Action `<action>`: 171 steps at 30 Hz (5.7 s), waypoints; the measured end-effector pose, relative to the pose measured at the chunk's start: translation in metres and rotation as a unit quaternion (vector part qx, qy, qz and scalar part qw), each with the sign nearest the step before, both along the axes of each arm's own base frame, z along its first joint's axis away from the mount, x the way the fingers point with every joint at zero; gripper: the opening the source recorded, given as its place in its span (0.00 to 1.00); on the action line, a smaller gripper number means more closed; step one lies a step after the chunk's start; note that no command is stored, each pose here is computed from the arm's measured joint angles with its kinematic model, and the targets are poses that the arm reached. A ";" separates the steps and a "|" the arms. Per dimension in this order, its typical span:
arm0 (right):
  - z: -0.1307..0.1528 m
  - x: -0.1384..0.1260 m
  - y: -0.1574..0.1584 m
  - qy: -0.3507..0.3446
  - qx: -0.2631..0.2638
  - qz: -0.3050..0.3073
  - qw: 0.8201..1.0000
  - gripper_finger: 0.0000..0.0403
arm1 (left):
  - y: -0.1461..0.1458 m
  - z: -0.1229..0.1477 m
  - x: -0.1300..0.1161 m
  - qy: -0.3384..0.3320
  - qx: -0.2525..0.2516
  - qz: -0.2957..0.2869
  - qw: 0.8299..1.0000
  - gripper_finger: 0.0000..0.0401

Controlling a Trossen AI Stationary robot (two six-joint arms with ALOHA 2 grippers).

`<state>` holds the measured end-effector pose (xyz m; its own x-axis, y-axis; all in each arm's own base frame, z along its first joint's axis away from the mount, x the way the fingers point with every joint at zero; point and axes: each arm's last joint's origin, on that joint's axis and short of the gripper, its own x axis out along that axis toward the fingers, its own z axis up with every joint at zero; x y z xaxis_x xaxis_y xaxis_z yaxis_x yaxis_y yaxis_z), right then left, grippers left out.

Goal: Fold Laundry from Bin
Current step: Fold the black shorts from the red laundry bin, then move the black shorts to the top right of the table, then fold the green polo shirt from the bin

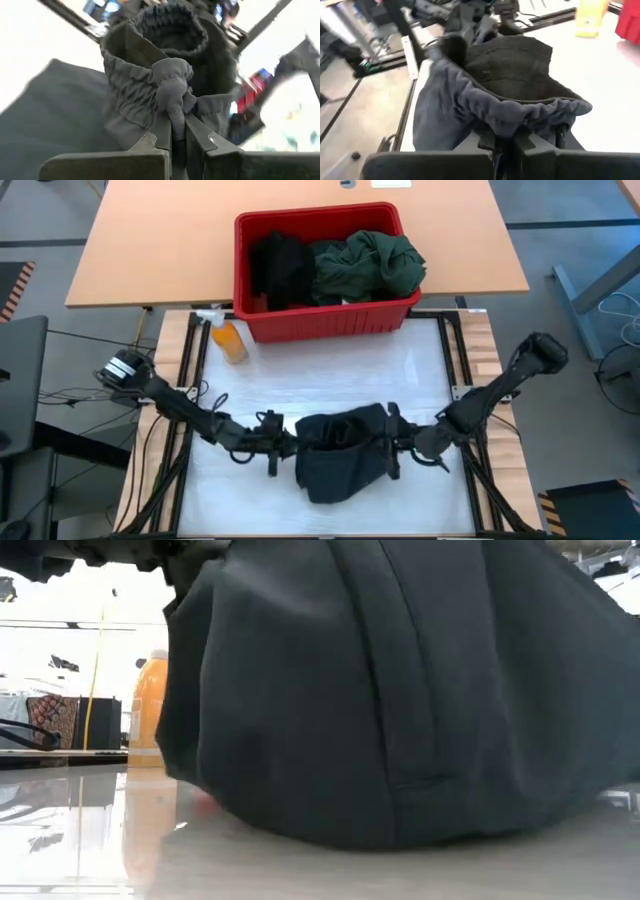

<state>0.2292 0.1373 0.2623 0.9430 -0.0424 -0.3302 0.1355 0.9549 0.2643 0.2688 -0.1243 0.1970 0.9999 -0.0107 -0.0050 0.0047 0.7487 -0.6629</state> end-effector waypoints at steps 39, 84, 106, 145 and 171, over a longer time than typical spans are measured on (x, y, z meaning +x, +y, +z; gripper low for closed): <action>0.005 -0.025 -0.071 0.168 0.216 -0.053 0.960 0.56 | 0.062 -0.006 0.057 0.223 0.020 0.083 0.971 0.29; -0.146 0.049 -0.073 0.168 0.171 -0.106 0.965 0.04 | 0.061 0.034 -0.003 0.333 0.166 -0.002 0.928 0.39; -0.142 -0.057 -0.240 0.135 -0.022 0.012 0.990 0.04 | 0.162 0.071 0.021 0.151 0.101 0.199 0.963 0.39; 0.067 0.104 -0.423 0.037 -0.157 -0.194 0.968 0.29 | 0.190 0.098 -0.031 0.197 0.230 0.098 0.948 0.39; 0.006 0.120 -0.516 0.396 -0.181 -0.206 0.877 0.70 | 0.198 0.090 -0.038 0.252 0.132 0.237 0.929 0.39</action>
<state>0.3487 -0.3786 0.2681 0.3046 -0.5623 -0.7688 0.4934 0.7836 -0.3776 0.2309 0.0737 0.2868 0.7623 0.4981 -0.4133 -0.6276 0.7248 -0.2840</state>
